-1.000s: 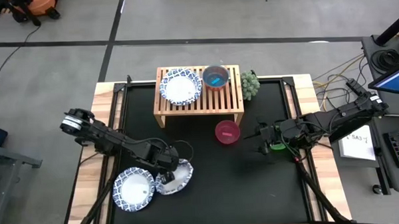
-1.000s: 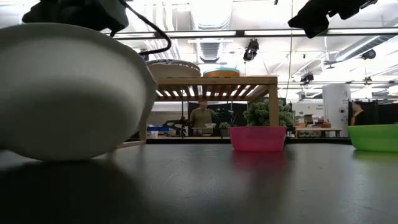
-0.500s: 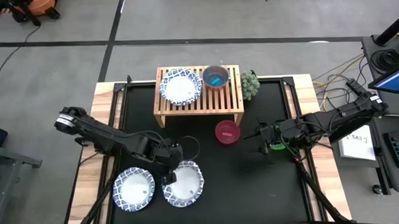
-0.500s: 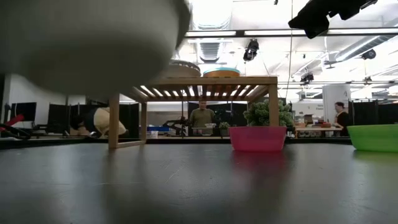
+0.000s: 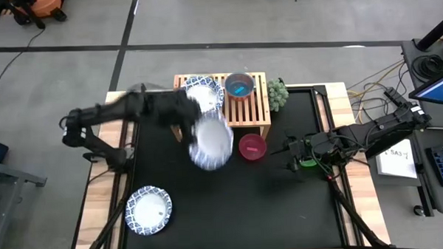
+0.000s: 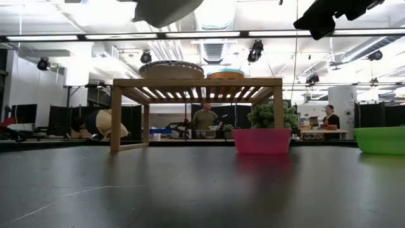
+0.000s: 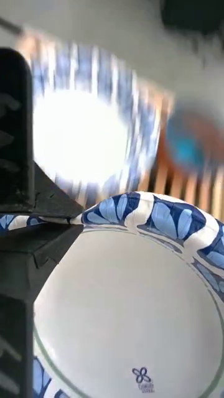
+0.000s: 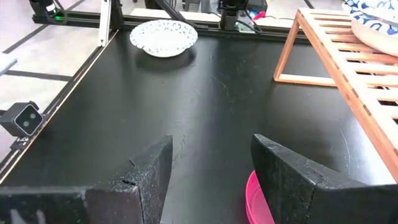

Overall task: Place and stack bowls onto a shelf
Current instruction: Stack the right white patterned bowl on the other white patterned bowl on the shelf

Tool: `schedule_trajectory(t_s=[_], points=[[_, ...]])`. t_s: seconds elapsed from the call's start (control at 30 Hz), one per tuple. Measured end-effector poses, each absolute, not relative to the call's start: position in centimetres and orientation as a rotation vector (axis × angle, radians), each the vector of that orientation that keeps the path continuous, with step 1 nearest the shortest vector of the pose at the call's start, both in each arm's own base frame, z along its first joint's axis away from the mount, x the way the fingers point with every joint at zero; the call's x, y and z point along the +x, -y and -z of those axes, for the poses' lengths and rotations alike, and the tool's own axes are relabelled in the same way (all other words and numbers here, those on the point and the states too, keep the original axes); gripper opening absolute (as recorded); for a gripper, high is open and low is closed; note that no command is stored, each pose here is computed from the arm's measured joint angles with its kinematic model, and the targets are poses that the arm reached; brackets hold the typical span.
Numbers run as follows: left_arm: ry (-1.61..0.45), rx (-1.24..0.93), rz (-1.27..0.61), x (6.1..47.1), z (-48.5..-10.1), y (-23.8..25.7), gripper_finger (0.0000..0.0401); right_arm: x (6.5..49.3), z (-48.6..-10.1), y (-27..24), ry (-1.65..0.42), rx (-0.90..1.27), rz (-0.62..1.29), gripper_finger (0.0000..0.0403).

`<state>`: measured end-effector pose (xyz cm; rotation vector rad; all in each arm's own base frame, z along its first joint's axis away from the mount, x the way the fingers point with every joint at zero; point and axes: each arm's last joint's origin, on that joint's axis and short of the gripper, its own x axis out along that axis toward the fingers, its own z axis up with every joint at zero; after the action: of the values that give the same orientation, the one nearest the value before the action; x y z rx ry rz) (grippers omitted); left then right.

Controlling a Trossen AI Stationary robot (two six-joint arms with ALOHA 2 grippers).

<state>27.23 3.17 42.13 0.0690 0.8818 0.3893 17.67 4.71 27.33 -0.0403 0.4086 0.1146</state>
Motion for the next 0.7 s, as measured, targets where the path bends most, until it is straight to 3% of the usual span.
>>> schedule_trajectory(t_s=[0.17,0.33,0.7], points=[[-0.81,-0.01,-0.616,24.9,-44.7,-10.0,0.0,17.7,-27.3,-4.7,-0.409,-0.041,-0.115,0.0208],[-0.783,-0.19,-0.724,22.3,-44.6,-15.2,0.0,17.7,-27.3,-4.7,-0.409,-0.04,-0.115,0.0208],[-0.951,-0.315,-0.771,22.6,-40.7,-19.1,0.0,17.7,-27.3,-4.7,-0.409,-0.04,-0.115,0.0208]])
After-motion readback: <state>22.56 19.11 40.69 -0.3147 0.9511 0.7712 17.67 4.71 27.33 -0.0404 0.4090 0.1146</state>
